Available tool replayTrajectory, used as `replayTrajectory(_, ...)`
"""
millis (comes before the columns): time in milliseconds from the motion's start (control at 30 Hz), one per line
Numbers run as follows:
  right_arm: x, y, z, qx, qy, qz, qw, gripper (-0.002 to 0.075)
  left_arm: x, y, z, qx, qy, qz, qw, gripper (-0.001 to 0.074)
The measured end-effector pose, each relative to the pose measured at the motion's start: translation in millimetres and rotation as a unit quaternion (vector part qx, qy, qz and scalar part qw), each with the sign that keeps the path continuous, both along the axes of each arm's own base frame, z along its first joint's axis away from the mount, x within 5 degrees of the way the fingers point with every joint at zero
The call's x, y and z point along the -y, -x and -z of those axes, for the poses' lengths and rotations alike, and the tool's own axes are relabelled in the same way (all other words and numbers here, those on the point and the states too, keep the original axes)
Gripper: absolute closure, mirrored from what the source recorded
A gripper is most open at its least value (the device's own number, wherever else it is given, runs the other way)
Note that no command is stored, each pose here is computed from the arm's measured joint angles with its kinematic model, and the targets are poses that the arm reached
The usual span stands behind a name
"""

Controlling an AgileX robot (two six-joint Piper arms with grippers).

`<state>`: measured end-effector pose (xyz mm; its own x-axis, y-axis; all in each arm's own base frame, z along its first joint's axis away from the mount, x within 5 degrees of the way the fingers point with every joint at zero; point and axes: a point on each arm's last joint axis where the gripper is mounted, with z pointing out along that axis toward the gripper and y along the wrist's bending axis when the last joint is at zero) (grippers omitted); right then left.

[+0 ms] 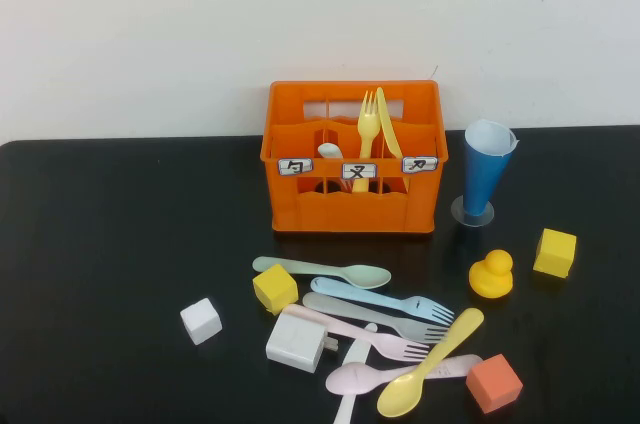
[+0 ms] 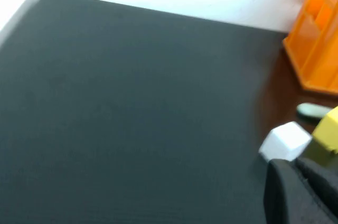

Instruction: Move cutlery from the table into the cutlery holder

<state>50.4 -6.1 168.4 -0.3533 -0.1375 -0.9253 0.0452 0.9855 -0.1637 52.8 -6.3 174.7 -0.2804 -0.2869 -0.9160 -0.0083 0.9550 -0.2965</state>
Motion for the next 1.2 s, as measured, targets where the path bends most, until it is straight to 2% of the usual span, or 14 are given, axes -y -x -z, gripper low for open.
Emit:
replayTrajectory(100, 0.0, 0.0, 0.0, 0.000, 0.000, 0.000, 1.000, 0.0729, 1.6, -0.3, -0.9, 0.005, 0.030, 0.001, 1.000, 0.0736)
replayTrajectory(200, 0.0, 0.0, 0.0, 0.000, 0.000, 0.000, 1.000, 0.0729, 5.0, -1.1, -4.2, 0.020, 0.110, 0.001, 0.994, 0.0736)
replayTrajectory(333, 0.0, 0.0, 0.0, 0.000, 0.000, 0.000, 1.000, 0.0729, 9.4, -1.4, -10.0, 0.032, 0.237, 0.001, 0.971, 0.0736)
replayTrajectory(400, 0.0, 0.0, 0.0, 0.000, 0.000, 0.000, 1.000, 0.0729, 10.7, -1.5, -11.8, 0.033, 0.280, 0.001, 0.959, 0.0736)
replayTrajectory(500, 0.0, 0.0, 0.0, 0.000, 0.000, 0.000, 1.000, 0.0729, 11.8, -1.5, -13.7, 0.034, 0.323, 0.001, 0.946, 0.0736)
replayTrajectory(633, 0.0, 0.0, 0.0, 0.000, 0.000, 0.000, 1.000, 0.0729, 12.1, -1.5, -15.0, 0.036, 0.346, 0.000, 0.937, 0.0736)
replayTrajectory(767, 0.0, 0.0, 0.0, 0.000, 0.000, 0.000, 1.000, 0.0729, 11.6, -1.9, -18.2, 0.045, 0.395, -0.006, 0.918, 0.0736)
replayTrajectory(1000, 0.0, 0.0, 0.0, 0.000, 0.000, 0.000, 1.000, 0.0729, 9.0, -2.5, -20.9, 0.072, 0.354, -0.007, 0.932, 0.0736)
replayTrajectory(1100, 0.0, 0.0, 0.0, 0.000, 0.000, 0.000, 1.000, 0.0729, 10.8, -0.5, -33.6, 0.090, 0.294, 0.017, 0.951, 0.0736)
replayTrajectory(1200, 0.0, 0.0, 0.0, 0.000, 0.000, 0.000, 1.000, 0.0729, 15.2, 0.2, -63.1, 0.098, 0.203, 0.055, 0.973, 0.0736)
